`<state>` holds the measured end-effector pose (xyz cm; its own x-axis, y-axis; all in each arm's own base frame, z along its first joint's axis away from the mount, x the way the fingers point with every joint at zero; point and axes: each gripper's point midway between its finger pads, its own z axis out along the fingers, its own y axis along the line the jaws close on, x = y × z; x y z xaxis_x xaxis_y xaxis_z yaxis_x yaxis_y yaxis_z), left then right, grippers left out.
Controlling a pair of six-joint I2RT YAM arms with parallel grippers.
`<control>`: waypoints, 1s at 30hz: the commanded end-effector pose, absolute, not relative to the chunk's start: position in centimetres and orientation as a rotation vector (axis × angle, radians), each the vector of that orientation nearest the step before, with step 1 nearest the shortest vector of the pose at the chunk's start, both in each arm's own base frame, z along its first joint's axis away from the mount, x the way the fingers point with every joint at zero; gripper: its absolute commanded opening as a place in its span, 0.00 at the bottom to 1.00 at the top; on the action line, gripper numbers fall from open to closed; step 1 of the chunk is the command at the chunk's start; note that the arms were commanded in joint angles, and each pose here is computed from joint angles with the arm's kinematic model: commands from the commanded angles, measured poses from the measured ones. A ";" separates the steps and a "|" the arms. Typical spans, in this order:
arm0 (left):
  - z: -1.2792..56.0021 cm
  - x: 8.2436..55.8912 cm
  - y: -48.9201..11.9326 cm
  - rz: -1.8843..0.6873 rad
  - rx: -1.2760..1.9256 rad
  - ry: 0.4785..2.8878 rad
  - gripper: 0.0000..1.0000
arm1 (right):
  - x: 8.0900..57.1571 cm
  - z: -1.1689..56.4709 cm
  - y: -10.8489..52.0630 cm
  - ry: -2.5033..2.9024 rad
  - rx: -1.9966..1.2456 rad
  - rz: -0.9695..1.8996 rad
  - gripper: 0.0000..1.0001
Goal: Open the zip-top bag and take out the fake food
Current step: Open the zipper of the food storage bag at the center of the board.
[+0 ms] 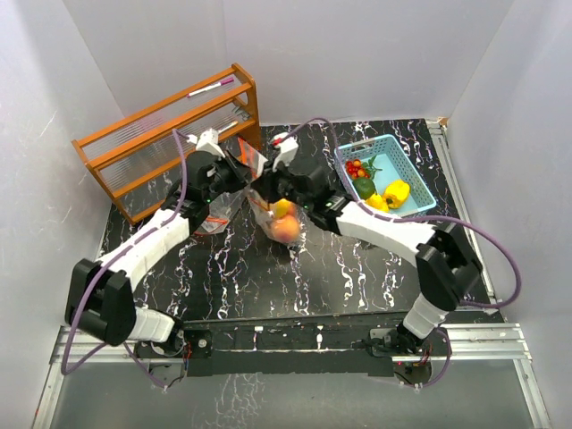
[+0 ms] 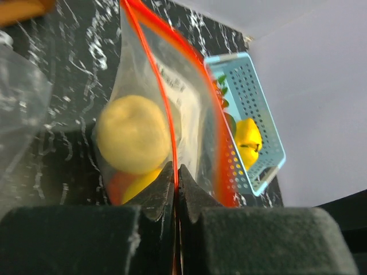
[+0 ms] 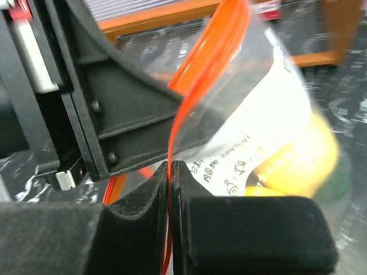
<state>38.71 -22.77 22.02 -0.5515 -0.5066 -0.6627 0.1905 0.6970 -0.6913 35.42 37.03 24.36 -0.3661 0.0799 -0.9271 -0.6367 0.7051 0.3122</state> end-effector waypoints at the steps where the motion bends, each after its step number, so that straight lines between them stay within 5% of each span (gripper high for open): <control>1: 29.5 37.8 -19.6 -0.775 -0.161 1.830 0.00 | 32.3 30.7 43.0 1.608 -0.531 1.082 0.08; 6: 29.3 38.3 -19.1 -0.671 -0.094 1.879 0.00 | 34.3 28.9 39.3 1.669 -0.407 0.935 0.07; 17: 18.5 39.8 -22.4 -0.719 -0.069 2.093 0.00 | 36.9 13.8 26.4 2.058 -0.120 0.726 0.08; 24: 18.1 39.7 -25.4 -0.762 -0.006 2.104 0.00 | 36.6 13.5 25.2 2.080 -0.122 0.654 0.08; 30: 18.2 39.7 -26.7 -0.766 0.030 2.101 0.00 | 36.4 18.7 23.7 1.972 -0.131 0.607 0.36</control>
<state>39.12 -25.39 16.03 -0.6529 -0.2482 -0.7157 0.2390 0.8290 -0.5055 35.60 24.68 11.93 -0.6164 0.1286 -0.7769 -0.3131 0.8652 0.3916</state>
